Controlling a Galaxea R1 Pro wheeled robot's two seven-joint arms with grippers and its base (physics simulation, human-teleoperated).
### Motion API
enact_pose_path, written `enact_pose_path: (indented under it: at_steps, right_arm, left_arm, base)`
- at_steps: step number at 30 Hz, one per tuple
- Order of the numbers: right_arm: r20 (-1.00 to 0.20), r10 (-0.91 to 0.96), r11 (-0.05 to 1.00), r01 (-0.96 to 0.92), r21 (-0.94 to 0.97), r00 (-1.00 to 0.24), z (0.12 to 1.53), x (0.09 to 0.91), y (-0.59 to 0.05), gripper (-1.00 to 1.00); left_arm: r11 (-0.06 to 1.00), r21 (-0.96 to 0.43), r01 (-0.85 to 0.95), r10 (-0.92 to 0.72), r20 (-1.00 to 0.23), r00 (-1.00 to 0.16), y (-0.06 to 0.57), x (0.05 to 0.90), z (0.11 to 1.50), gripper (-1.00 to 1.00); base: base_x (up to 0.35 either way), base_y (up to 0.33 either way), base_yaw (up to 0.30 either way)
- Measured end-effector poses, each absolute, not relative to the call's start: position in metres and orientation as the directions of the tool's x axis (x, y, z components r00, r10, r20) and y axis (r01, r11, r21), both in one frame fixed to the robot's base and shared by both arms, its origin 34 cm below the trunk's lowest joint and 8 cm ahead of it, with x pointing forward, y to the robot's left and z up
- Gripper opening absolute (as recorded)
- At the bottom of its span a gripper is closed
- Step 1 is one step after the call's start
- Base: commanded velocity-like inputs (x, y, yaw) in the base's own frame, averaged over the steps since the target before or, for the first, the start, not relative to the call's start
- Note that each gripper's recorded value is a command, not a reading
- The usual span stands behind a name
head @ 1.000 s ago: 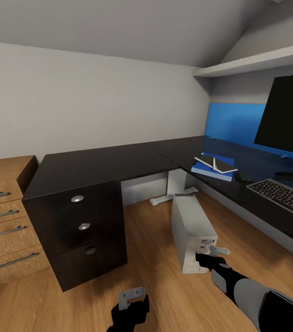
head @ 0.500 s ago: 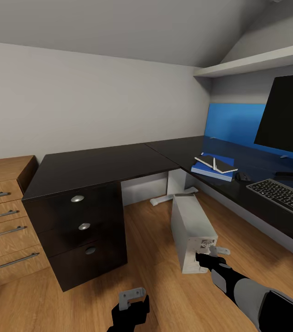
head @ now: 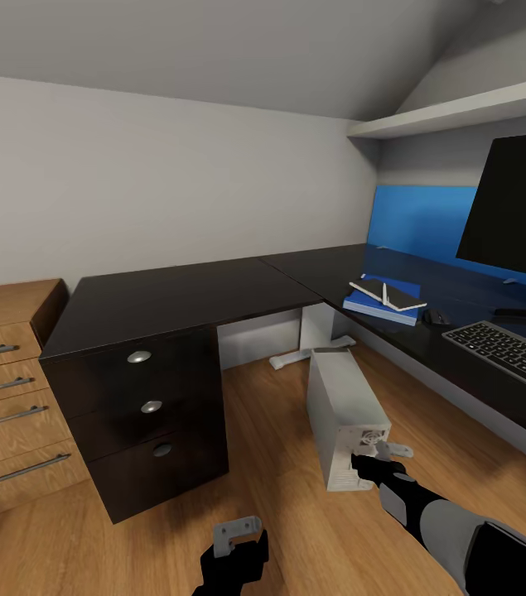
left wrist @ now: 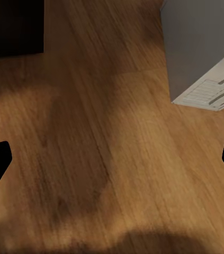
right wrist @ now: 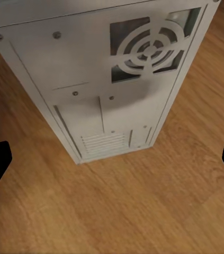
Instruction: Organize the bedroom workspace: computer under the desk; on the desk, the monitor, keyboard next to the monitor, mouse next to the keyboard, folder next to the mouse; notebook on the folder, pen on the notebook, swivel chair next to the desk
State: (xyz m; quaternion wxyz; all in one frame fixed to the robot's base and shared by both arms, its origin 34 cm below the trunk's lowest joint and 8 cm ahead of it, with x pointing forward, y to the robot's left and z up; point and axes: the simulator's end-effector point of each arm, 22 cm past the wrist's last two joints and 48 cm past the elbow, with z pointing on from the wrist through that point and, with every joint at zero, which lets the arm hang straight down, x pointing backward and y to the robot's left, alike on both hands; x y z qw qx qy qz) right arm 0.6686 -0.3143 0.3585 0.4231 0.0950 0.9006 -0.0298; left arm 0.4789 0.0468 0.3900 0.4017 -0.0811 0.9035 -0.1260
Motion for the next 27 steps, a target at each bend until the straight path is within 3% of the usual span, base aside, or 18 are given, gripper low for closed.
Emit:
enact_pose_path:
  at_steps: [27]
  right_arm:
    - [-0.760, 0.143, 0.980, 0.197, 0.020, -0.634, 0.351, 0.666, -0.314, 1.00]
  left_arm:
    - [0.956, -0.278, -0.092, -0.265, -0.688, -0.676, 0.067, 0.482, 0.378, 1.00]
  base:
    - [0.000, 0.000, 0.000]
